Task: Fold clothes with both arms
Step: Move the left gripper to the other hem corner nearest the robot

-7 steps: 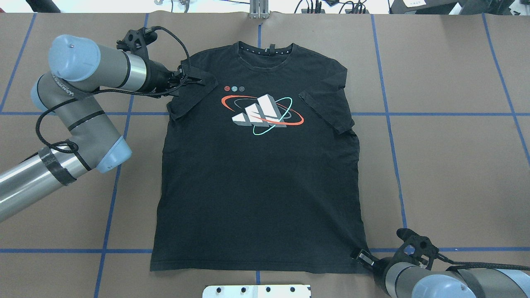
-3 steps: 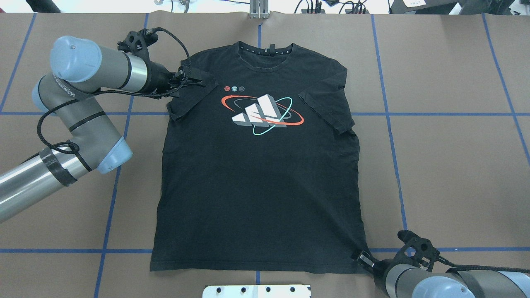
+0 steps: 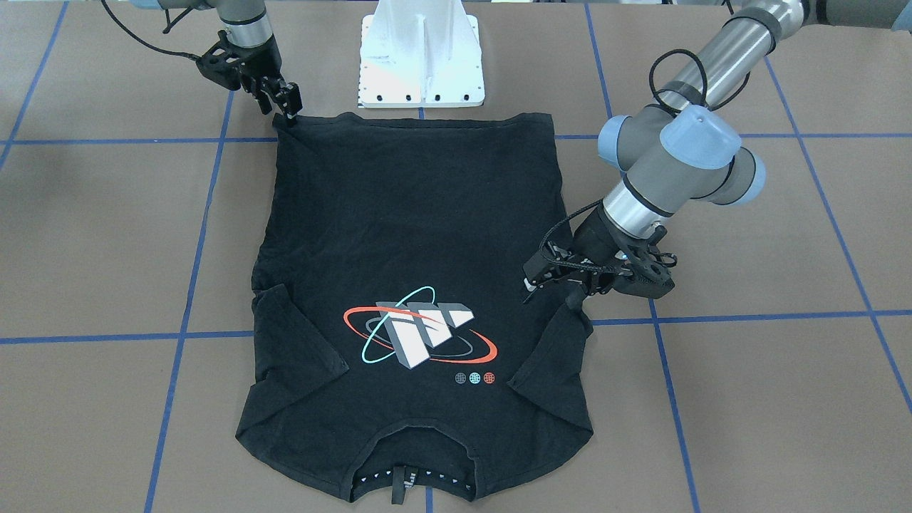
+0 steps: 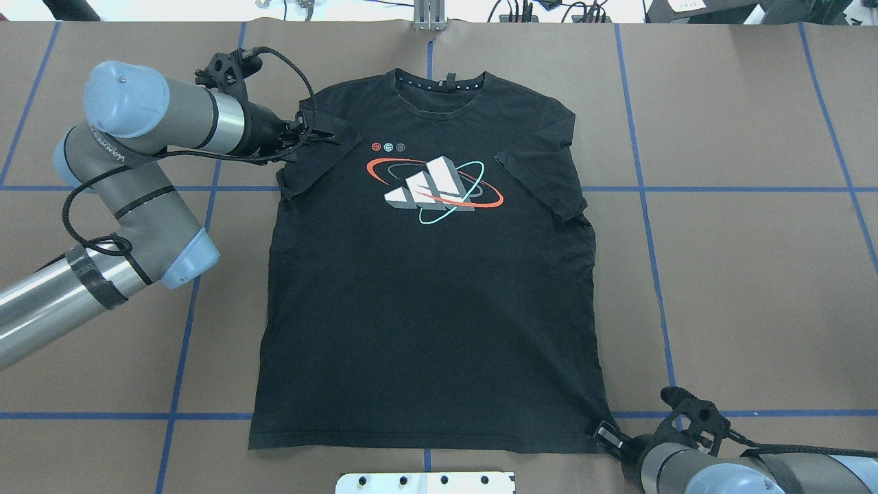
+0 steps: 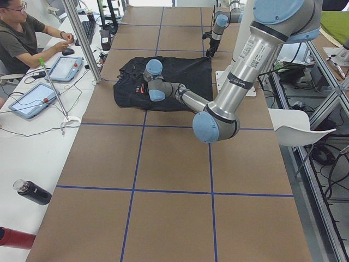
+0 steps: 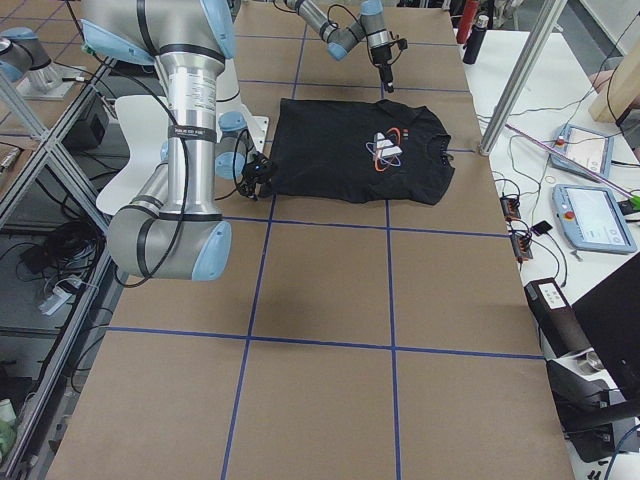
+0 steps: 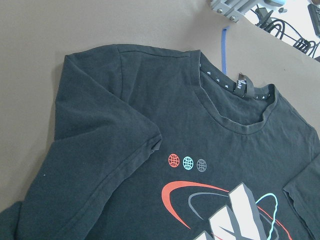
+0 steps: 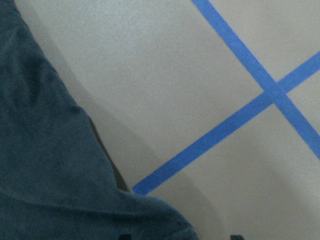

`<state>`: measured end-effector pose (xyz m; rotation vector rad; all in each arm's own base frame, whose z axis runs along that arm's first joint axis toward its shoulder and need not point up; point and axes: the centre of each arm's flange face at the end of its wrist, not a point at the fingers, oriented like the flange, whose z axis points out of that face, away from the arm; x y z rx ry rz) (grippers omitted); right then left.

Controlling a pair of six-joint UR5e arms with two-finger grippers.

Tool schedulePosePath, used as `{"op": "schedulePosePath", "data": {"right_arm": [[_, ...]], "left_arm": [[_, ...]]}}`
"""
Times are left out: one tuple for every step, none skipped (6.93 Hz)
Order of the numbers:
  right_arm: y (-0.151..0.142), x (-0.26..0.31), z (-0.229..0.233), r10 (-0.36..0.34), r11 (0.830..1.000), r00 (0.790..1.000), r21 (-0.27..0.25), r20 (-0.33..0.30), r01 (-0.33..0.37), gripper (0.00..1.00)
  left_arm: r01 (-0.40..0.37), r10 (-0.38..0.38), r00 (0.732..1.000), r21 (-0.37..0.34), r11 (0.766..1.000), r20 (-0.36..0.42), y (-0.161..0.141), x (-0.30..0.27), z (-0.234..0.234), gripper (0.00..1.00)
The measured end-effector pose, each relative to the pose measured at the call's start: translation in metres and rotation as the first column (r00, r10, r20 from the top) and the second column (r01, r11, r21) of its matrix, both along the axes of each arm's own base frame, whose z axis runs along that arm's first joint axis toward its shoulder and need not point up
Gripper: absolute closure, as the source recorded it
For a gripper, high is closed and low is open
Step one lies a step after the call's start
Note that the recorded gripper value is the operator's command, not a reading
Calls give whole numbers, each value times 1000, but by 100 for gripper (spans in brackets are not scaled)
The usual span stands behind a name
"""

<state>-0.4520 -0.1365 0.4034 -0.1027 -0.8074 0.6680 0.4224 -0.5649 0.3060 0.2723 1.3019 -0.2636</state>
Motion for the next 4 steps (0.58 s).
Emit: {"op": "schedulePosePath", "data": {"right_arm": [[0,0,1,0,1000,1000,0,-4,0,72],[0,1,3,1,1000,1000,0,-8,-1,98],[0,2,3,2,1000,1000,0,-10,-2,100],[0,2,2,2,1000,1000,-1,-9,-2,100]], "left_arm": [[0,0,1000,-2,1000,2,0,1,1,0],[0,0,1000,-2,1000,2,0,1,1,0],[0,0,1000,-2,1000,2,0,1,2,0],[0,0,1000,-2,1000,3,-1,1,2,0]]}}
